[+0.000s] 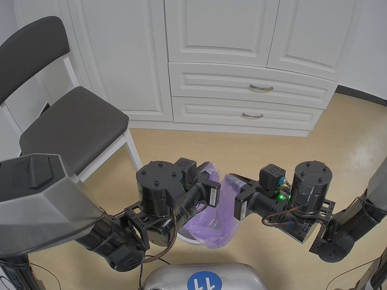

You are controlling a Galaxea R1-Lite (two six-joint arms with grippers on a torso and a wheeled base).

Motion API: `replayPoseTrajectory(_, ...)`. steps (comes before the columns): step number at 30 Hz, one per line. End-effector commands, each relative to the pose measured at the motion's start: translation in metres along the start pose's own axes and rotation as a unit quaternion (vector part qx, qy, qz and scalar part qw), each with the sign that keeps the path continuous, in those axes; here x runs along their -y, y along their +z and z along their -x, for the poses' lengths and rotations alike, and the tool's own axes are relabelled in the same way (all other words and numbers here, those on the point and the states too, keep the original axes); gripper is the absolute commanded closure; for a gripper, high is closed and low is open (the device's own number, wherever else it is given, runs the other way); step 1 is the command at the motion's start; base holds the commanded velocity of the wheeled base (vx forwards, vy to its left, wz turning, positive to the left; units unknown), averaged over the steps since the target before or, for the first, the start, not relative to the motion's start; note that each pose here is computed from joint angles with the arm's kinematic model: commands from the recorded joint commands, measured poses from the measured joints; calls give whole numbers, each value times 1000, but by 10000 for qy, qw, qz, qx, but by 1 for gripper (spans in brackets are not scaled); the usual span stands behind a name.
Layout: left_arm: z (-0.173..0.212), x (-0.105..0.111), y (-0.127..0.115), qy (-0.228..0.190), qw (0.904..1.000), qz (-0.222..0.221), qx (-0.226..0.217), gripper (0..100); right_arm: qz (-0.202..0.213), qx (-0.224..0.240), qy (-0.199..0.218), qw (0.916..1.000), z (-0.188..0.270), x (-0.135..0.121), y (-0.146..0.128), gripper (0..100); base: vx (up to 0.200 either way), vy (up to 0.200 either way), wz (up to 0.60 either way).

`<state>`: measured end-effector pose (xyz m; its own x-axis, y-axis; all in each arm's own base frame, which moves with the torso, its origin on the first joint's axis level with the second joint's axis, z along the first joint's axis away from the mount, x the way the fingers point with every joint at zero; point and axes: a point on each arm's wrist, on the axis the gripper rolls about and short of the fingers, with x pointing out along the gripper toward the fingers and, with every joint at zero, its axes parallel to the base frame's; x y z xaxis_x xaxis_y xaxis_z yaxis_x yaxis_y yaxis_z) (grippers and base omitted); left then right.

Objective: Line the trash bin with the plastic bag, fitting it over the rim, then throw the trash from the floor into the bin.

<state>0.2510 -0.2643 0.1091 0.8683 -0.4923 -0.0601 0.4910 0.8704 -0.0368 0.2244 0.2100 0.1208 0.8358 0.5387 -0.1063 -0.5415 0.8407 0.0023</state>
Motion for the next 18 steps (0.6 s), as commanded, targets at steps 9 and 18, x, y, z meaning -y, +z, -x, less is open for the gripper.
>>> replayPoseTrajectory(9,-7,-8,-8,132,9999,-28,-89,100,15,-163,-25,9999,-20,5,-24,100,0,0,0)
replayPoseTrajectory(18,-13,-7,-17,138,9997,-59,-192,100,18,-186,-87,9998,-27,8,-32,100,0,0,0)
